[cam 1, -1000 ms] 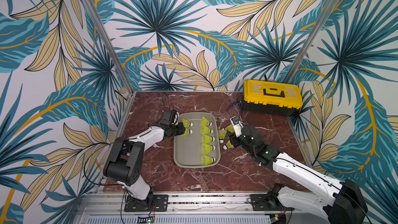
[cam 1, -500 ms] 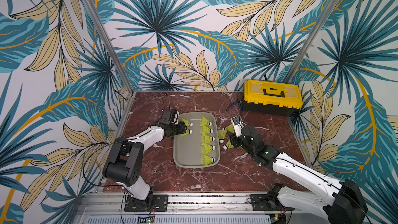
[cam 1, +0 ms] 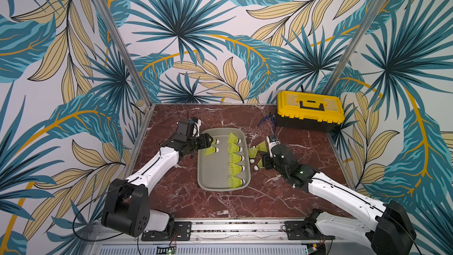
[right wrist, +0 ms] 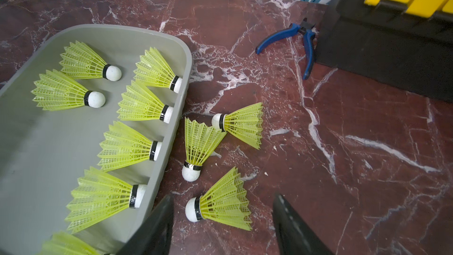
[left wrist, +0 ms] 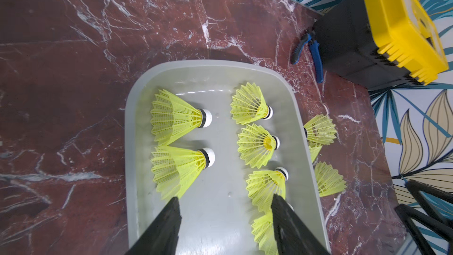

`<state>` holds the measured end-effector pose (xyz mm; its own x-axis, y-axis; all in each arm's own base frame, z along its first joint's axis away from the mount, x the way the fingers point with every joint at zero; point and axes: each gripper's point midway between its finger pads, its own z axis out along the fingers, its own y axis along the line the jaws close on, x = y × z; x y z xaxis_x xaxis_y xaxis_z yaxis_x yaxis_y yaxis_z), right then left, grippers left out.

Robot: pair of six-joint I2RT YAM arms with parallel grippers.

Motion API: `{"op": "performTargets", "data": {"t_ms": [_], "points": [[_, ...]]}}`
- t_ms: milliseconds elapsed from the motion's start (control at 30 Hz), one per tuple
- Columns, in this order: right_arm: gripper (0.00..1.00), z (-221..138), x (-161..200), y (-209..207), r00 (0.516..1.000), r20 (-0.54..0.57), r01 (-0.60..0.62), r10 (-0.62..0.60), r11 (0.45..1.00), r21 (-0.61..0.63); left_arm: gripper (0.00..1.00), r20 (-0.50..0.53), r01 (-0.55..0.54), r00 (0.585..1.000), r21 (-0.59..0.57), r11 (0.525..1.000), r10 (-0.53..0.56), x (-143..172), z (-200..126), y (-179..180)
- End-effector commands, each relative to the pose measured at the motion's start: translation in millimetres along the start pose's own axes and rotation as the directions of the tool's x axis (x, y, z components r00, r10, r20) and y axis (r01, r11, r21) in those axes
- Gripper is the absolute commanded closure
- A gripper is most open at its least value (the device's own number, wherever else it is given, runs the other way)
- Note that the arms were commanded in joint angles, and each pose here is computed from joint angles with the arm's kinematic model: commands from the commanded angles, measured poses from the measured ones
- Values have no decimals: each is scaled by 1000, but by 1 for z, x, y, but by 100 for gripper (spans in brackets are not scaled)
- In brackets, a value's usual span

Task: Put the shuttlecocks into the storage box
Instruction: Place the shuttlecock in the storage box, then pick up the shuttlecock at the center of the board.

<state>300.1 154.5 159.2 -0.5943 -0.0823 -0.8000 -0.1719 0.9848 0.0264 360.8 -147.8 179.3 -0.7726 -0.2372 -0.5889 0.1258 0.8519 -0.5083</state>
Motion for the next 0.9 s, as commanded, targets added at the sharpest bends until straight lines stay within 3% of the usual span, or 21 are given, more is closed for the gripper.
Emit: {"op": "performTargets", "data": {"t_ms": [0,367,633,867], "points": [[35,-8,15,1,990,-102,-95,95,995,-2,38,45,-13,999,13,1000,12,-12,-30,-13],[35,1,55,11,903,-278,-328,326,944,43,36,132,27,991,59,998,-34,5,-65,-16],[38,22,72,8,802,-252,-519,541,841,154,35,124,35,991,64,997,-43,10,-64,-14],[40,38,85,12,739,-256,-586,624,782,215,35,120,34,992,51,998,-40,11,-61,-11]]}}
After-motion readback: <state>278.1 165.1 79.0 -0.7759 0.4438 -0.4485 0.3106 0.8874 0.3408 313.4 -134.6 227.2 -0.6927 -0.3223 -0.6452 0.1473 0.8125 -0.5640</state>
